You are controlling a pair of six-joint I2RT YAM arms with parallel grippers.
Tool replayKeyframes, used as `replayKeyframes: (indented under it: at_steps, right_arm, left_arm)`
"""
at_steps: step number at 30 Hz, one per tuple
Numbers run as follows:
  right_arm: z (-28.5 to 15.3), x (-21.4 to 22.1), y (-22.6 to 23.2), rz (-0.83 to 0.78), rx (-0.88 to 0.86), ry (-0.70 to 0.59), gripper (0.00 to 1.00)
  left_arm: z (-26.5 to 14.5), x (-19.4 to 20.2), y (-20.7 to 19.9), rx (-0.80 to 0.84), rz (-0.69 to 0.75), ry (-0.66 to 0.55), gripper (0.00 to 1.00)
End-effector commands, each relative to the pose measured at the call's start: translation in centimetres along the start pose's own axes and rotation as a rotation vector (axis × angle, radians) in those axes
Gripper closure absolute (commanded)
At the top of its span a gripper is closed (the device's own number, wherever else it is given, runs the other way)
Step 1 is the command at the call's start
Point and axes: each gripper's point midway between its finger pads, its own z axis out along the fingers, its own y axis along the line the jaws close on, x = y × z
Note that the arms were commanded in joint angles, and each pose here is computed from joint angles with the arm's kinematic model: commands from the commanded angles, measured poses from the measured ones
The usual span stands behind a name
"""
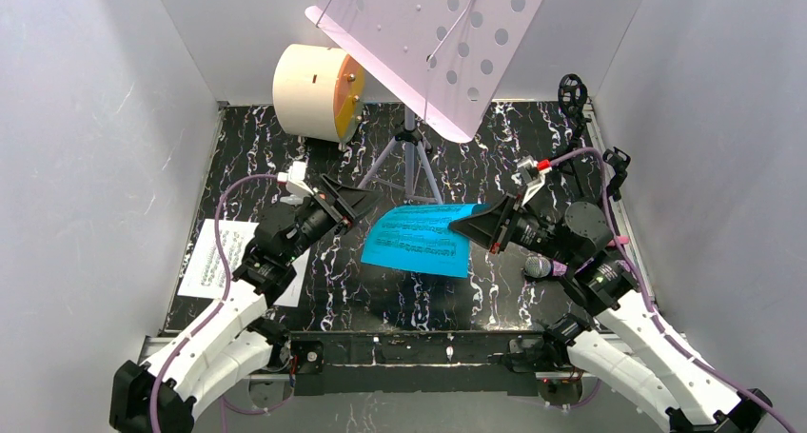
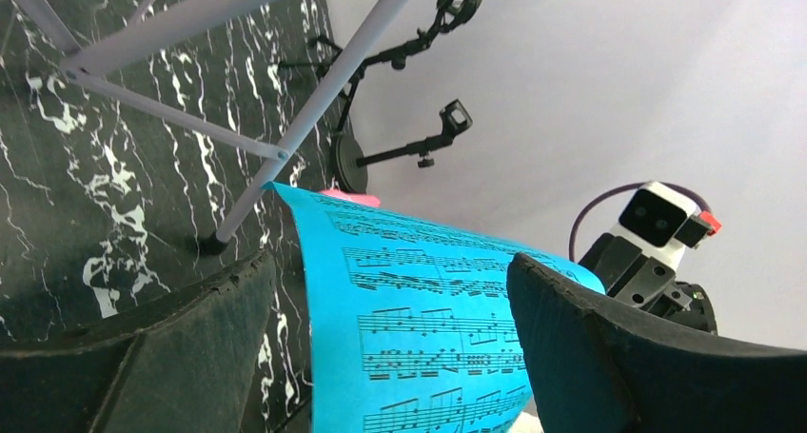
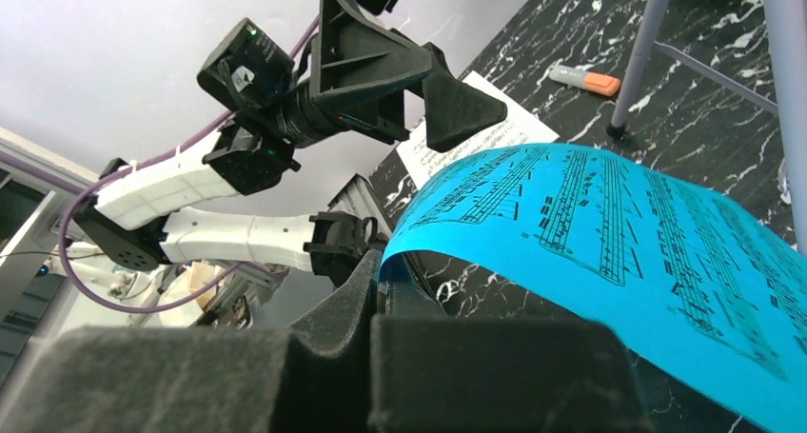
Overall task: Pack up the instrument practice props
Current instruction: Place the sheet music at the center of the board.
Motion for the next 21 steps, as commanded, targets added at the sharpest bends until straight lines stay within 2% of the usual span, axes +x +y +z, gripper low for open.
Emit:
replayKeyframes:
  at_steps: [1, 7, 14, 21]
  right_arm:
    - [0.0, -0.2, 0.2, -0.050, -0.024, -0.014, 0.99]
    - [0.5, -0.5, 0.3, -0.069, -0.041, -0.012, 0.99]
    - [0.6, -1.6, 1.1, -0.111, -0.058, -0.041, 0.99]
    - [0.7, -1.9, 1.8, -0.139, -0.100, -0.044, 0.99]
  left_arm:
    - [-0.1, 1.2, -1.4, 0.060, -0.017, 0.086, 0.11]
    - [-0.3, 2.9, -0.8, 0.066, -0.039, 0.169, 0.12]
    - [-1.0, 4.9, 2.8, -0.033, -0.037, 0.240, 0.12]
    - [-1.1, 5.6, 2.0, 0.021, -0.081, 0.275, 0.12]
